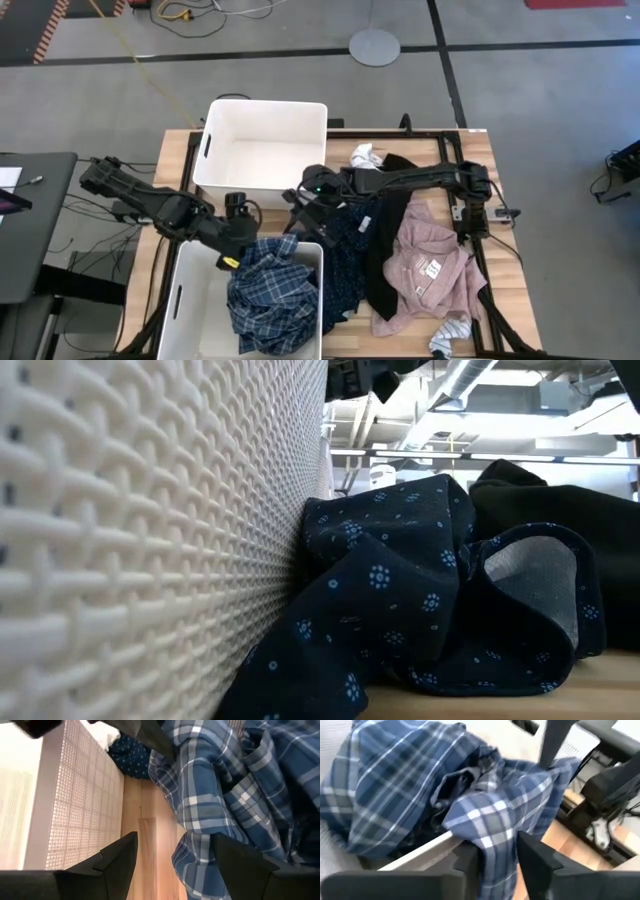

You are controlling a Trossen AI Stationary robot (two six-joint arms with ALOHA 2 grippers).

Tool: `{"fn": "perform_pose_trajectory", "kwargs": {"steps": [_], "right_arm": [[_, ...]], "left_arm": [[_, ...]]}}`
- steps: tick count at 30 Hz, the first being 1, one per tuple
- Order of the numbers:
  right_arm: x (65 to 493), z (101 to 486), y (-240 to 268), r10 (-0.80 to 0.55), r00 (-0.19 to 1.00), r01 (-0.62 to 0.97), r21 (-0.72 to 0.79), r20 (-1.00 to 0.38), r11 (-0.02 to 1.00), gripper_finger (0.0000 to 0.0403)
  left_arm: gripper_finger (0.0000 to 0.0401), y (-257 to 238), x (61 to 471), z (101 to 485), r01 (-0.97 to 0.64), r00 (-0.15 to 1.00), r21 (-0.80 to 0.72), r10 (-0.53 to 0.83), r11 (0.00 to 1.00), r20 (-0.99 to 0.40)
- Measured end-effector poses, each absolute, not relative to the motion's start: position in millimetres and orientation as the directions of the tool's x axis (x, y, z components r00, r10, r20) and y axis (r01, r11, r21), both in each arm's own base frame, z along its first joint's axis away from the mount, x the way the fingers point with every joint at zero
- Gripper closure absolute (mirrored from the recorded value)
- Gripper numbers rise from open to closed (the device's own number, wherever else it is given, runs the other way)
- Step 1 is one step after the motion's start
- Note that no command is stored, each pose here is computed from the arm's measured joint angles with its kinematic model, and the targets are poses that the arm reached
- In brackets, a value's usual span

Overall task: Sort clothes
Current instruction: Put the blue pants into the bottom white laundry organizer

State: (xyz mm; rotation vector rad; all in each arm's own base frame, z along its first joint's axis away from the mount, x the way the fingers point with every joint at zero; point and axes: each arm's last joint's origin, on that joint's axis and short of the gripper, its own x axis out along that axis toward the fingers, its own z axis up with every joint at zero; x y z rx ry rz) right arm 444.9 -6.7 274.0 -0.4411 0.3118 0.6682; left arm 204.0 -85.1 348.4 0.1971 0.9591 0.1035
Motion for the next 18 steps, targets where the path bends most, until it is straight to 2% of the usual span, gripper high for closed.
{"fn": "perform_pose_trajectory", "kwargs": {"steps": [7, 14, 18], "right_arm": [[444, 279, -1, 0.533, 0.75, -0.659, -0.373, -0.393, 0.653, 0.0388], [445, 285, 8, 0.479, 0.784, -0.618, -0.428, -0.395, 0.659, 0.0399], [441, 303, 15, 0.451, 0.813, -0.581, -0.479, -0.367, 0.658, 0.0401]], "left_arm": [[0.015, -85, 204, 349, -0.003, 0.574, 0.214, 0.177, 0.977, -0.8], [0.015, -85, 203, 349, -0.012, 0.569, 0.211, 0.18, 0.977, -0.803], [0.015, -86, 199, 349, -0.014, 0.559, 0.207, 0.179, 0.978, -0.809]]}}
